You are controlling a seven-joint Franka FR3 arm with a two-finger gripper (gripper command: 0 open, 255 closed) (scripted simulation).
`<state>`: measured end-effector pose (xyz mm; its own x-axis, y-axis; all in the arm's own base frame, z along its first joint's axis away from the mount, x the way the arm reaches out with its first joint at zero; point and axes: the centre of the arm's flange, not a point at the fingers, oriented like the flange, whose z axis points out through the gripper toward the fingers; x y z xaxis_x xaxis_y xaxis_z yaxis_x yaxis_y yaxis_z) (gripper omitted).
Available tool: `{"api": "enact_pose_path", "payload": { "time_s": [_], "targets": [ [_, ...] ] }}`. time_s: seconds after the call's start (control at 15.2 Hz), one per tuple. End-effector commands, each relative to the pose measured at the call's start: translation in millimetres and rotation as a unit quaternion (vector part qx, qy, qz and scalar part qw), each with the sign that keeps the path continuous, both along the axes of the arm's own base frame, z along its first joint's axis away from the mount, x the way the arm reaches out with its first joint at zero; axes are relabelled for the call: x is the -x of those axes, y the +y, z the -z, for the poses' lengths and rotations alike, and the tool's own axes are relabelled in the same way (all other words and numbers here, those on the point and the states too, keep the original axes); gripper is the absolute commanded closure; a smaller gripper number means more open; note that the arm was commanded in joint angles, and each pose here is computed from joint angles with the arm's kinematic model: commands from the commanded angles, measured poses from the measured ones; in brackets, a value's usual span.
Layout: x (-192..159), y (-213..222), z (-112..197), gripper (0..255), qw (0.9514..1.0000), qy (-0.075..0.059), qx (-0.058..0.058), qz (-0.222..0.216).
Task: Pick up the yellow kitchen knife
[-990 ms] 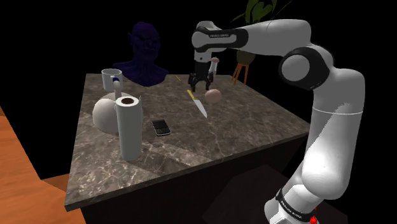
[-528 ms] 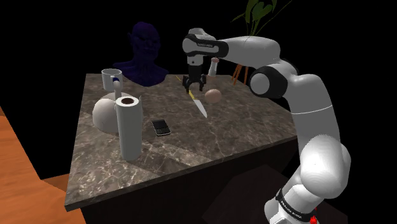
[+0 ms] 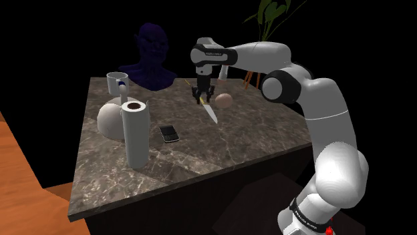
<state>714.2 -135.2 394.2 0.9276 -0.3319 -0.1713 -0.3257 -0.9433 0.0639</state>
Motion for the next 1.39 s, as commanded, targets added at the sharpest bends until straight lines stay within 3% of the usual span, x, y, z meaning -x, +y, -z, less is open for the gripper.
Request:
{"api": "enact_pose_path", "payload": {
  "time_s": [0.0, 0.53, 1.32],
  "targets": [
    [0.0, 0.2, 0.9, 255, 1.0, 0.0, 0.0, 0.0],
    [-0.2, 0.3, 0.2, 255, 1.0, 0.0, 0.0, 0.0],
    [-0.2, 0.3, -63.2, 255, 1.0, 0.0, 0.0, 0.0]
  ]
}}
